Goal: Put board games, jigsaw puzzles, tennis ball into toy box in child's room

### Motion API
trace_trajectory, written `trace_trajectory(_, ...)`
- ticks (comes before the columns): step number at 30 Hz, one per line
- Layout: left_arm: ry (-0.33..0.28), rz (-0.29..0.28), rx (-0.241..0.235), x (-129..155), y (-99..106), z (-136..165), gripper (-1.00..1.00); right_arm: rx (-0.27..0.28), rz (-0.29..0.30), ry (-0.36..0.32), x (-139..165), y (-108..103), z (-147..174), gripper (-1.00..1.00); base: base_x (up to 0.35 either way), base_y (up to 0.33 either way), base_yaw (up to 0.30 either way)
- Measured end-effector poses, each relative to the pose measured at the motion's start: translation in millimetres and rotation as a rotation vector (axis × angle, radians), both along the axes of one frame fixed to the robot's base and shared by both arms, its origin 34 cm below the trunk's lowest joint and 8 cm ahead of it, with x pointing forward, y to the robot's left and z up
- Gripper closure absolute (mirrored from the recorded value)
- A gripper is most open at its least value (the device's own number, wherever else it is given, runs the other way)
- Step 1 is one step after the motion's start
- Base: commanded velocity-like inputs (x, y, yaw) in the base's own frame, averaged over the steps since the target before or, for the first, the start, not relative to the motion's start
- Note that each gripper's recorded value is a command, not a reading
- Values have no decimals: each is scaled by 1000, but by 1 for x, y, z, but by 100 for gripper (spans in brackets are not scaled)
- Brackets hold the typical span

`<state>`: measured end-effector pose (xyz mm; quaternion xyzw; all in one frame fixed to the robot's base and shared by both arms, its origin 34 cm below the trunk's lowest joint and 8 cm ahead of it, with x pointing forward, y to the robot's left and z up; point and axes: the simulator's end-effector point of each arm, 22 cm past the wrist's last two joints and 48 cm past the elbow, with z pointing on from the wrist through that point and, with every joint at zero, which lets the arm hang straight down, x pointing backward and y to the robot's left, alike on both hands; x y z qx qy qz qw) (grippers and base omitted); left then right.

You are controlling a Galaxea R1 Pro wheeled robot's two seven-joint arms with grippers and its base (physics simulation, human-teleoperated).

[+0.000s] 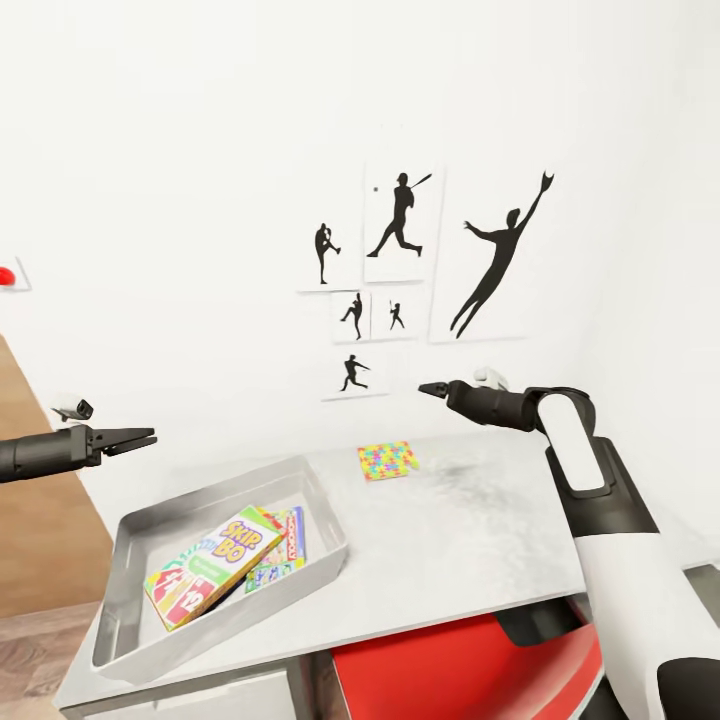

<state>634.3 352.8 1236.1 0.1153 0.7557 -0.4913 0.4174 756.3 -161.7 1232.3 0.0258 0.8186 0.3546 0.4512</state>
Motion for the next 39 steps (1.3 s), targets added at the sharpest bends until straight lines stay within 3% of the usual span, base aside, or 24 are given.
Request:
trace_trajectory(12,0,0,0,0,0,0,-100,-2,1,1,0,1,0,-100,33,-51,7)
trace_trajectory(22,-3,0,-1,-1,0,2,-100,-3,-1,-4,0,0,2,-100,50,-64,166)
trace_trajectory(39,-3,-1,-1,-1,-1,1,-100,-4,-3,1,0,-1,0,-100,49,-149,9)
